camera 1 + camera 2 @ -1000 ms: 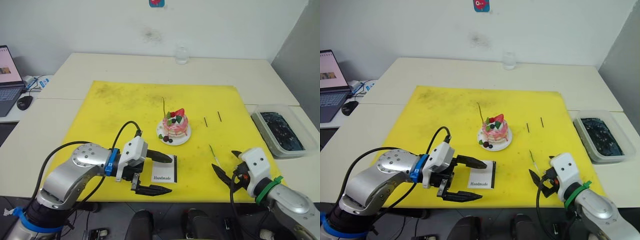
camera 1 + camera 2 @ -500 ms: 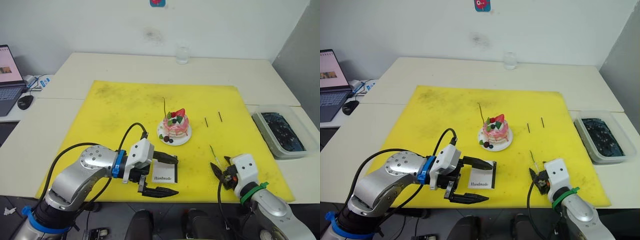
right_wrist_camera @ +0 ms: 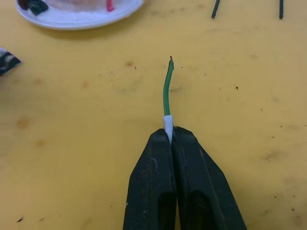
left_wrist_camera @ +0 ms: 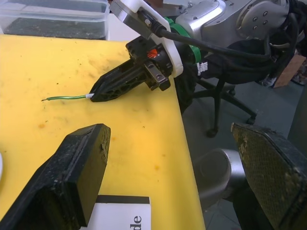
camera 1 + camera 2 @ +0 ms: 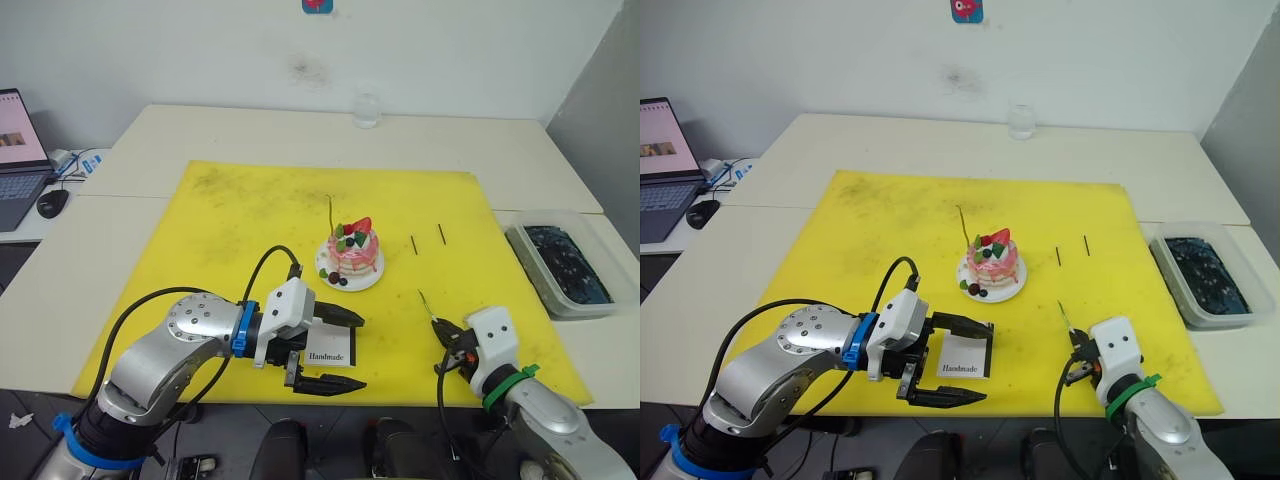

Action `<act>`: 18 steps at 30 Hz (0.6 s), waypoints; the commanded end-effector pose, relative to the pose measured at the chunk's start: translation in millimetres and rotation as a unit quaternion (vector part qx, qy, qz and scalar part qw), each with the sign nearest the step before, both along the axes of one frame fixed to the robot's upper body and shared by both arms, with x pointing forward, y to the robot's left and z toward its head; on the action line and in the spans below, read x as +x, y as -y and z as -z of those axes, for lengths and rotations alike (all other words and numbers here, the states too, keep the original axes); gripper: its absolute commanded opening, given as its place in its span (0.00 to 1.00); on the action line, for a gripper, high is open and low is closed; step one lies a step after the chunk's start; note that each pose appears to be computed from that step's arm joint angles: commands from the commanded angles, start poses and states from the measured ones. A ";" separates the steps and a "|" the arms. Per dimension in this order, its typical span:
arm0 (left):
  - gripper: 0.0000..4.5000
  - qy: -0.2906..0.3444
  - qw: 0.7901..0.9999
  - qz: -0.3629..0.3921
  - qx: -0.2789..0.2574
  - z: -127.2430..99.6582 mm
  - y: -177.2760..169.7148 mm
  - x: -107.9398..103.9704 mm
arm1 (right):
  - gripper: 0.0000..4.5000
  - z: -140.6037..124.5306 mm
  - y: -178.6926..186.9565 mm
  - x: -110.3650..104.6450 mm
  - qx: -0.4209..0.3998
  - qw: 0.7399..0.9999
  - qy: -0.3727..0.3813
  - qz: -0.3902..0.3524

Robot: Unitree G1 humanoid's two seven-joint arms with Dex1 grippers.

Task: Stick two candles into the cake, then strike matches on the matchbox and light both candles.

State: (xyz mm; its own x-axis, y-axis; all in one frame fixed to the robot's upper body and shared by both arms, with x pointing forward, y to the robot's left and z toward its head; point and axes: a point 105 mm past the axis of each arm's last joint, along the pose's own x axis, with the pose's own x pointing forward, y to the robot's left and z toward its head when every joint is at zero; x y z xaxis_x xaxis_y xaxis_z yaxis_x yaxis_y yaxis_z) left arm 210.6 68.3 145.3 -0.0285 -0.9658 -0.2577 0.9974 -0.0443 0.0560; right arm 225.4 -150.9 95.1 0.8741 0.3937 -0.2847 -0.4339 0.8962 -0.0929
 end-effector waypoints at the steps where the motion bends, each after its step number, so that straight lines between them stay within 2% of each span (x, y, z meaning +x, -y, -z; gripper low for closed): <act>1: 1.00 0.008 1.000 0.013 -0.016 -7.3 7.0 -7.5 | 0.00 -30.2 17.9 -5.0 -0.041 0.998 0.034 -0.041; 8: 1.00 -0.004 0.999 0.020 -0.027 -10.4 10.5 -9.9 | 0.00 -39.4 80.3 -22.4 -0.169 0.978 -0.005 -0.125; 13: 1.00 -0.006 0.999 0.027 -0.027 -9.2 12.5 -10.1 | 0.00 -26.2 104.2 -31.5 -0.175 0.971 -0.040 -0.155; 18: 1.00 -0.004 0.999 0.028 -0.029 -10.5 14.2 -8.4 | 0.00 -9.1 112.2 -31.4 -0.149 0.977 -0.068 -0.138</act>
State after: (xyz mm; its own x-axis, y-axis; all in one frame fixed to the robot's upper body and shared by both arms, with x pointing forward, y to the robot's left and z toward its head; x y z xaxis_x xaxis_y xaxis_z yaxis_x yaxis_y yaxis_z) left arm 203.3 57.1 149.2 -0.0737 -0.9735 -0.2164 0.9965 -0.0804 0.0223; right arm 191.9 -263.4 101.7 0.6838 0.4860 -0.5442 -0.6844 0.6858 -0.2475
